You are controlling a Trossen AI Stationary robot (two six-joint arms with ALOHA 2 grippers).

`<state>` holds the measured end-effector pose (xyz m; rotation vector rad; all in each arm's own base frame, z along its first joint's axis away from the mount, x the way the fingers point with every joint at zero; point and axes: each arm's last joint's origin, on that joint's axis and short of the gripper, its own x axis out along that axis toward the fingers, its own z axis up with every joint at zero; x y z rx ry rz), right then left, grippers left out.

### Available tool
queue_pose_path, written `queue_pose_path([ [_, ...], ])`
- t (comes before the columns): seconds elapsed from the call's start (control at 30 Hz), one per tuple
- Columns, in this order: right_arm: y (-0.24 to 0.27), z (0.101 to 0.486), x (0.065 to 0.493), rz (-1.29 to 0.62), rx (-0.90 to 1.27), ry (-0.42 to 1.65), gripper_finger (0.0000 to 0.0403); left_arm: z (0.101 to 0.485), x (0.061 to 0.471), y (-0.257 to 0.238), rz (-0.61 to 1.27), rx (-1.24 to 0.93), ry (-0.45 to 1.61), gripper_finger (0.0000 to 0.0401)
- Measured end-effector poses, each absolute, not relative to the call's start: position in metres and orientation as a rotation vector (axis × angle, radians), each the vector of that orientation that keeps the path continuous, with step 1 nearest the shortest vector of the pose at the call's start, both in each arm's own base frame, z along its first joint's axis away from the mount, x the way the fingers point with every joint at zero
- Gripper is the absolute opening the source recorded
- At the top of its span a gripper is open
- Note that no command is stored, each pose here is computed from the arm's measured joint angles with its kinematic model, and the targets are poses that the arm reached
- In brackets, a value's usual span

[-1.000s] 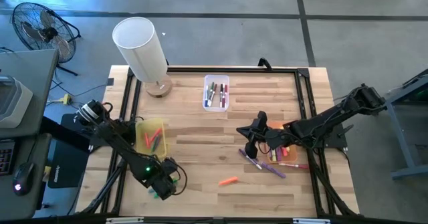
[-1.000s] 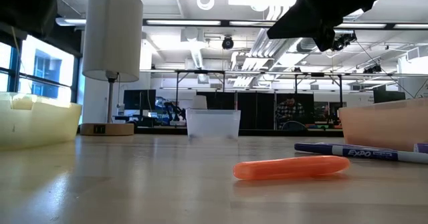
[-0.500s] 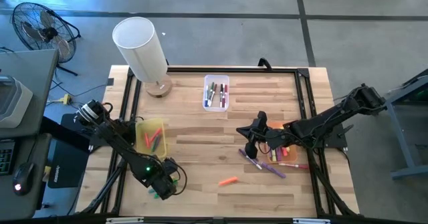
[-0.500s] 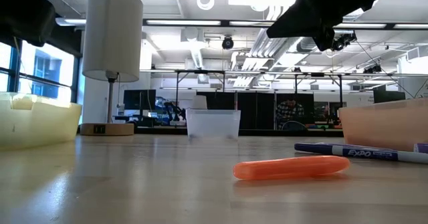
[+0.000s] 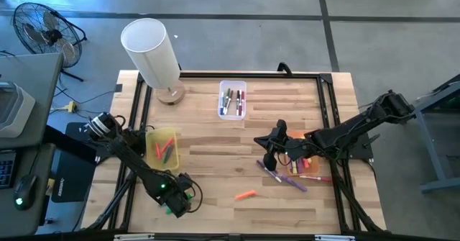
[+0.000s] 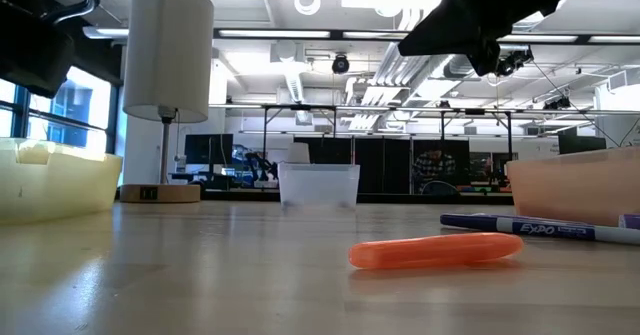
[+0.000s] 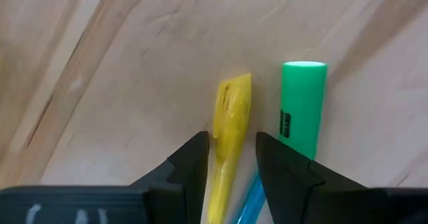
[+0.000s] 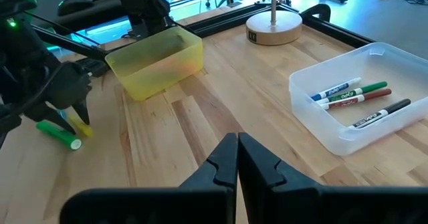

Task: Pick & Place Markers
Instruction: Put the yellow pen into the yellow bin

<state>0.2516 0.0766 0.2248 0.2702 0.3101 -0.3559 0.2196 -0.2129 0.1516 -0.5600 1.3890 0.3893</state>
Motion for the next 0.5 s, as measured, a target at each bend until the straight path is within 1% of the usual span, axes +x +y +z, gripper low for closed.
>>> queue_pose_path([
  [0.3, 0.0766, 0.2252, 0.2518, -0.355, 0.272, 0.306, 0.0002, 0.1514, 0.2203, -0.2122, 0.359, -0.500, 1.372, 0.0120],
  [0.4, 0.0766, 0.2252, 0.2518, -0.355, 0.272, 0.306, 0.0001, 0.1512, 0.2203, -0.2116, 0.355, -0.479, 1.366, 0.0100],
  [0.5, 0.0766, 0.2252, 0.2518, -0.355, 0.272, 0.306, 0.0001, 0.1512, 0.2200, -0.2110, 0.362, -0.470, 1.364, 0.0069],
])
